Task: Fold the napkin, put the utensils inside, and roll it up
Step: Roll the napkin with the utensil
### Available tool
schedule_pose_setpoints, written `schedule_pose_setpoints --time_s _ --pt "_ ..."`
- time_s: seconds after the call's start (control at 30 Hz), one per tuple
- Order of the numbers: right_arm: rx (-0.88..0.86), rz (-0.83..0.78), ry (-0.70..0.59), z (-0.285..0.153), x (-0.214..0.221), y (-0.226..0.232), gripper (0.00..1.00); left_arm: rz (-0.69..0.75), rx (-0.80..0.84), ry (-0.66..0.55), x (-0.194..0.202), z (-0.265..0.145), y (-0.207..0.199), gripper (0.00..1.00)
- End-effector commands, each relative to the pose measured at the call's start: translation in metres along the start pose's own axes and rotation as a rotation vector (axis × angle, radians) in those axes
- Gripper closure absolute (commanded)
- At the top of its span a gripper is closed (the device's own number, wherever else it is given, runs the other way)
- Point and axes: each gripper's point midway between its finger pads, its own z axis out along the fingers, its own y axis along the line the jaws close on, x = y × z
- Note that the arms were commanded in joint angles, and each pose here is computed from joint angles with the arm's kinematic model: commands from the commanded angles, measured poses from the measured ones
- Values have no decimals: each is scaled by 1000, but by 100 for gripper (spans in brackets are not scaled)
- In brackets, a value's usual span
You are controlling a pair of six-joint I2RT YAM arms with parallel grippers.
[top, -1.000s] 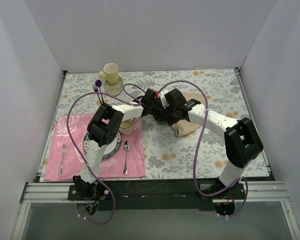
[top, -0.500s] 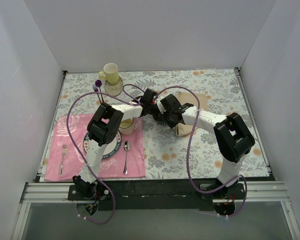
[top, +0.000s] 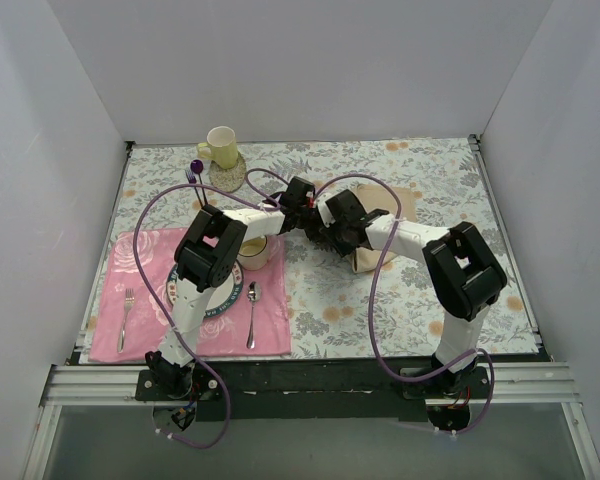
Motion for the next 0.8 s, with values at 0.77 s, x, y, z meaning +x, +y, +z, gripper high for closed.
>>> schedule_pose_setpoints --time_s 0.77 --pt "78 84 96 -59 48 14 39 -42 -224 17 9 11 74 100"
